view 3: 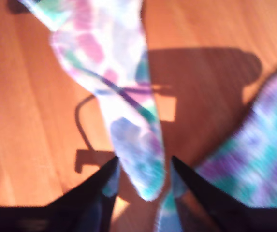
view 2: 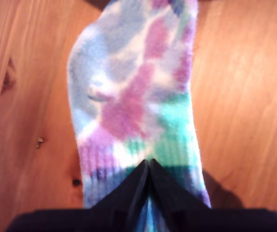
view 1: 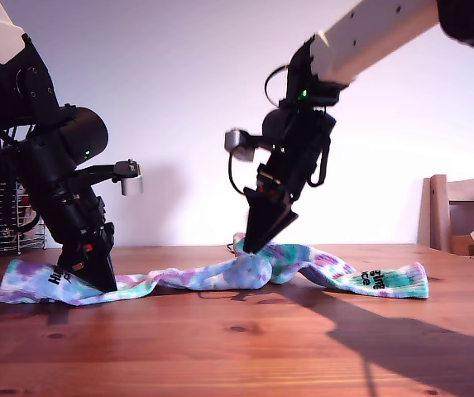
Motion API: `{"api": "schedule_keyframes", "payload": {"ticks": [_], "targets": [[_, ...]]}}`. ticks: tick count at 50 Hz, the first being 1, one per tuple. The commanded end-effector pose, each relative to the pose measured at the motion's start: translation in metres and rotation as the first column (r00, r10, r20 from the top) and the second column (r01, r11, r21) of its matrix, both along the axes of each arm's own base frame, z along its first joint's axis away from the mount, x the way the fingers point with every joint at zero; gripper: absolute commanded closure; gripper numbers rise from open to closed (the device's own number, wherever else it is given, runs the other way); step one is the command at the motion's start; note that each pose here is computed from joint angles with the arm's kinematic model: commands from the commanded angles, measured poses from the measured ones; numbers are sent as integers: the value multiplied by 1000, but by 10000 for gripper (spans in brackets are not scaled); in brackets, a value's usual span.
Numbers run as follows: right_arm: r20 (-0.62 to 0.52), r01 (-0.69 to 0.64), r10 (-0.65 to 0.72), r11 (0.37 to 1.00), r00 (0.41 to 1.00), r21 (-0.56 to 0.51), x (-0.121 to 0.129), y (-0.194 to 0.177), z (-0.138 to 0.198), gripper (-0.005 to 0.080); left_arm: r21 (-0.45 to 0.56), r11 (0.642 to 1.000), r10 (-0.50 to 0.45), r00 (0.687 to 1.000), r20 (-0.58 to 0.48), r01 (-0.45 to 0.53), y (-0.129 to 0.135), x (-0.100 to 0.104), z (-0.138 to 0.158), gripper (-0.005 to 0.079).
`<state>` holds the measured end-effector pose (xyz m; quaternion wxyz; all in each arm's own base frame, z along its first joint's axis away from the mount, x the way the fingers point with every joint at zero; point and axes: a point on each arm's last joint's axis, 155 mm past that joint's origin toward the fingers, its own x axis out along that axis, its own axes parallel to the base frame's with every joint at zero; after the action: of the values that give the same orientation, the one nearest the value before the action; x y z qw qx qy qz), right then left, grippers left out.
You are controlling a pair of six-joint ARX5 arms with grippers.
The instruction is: Fold the socks in front of you. After folding them, place them to the left side.
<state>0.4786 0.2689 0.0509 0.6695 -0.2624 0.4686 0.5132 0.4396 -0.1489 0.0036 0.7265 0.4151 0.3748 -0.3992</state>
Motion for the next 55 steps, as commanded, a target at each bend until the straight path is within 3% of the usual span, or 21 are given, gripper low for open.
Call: {"api": "schedule_keyframes", "payload": {"ticks": [1,15,31,43,55], "targets": [[-9,26,-27,999,1000,-23,6,-7,-14,411,74,997,27,985,-172,-14,22,-38,-65,763],[-51,31,-33,999,998,-40,2,-11,-32,417,74,997,27,985,-171,-15,22,-37,-65,763],[-79,11,-9,1000,997,23,-5,4,-28,425,72,997,27,985,-168,-15,22,-37,-65,763],[-84,-6,9,999,996,35,-10,13,-27,532,70,997,25,986,-168,-14,21,-36,-65,763],[-103,-27,30,999,994,26,-20,18,-28,750,58,998,24,985,-169,-14,19,-37,-64,763]]}}
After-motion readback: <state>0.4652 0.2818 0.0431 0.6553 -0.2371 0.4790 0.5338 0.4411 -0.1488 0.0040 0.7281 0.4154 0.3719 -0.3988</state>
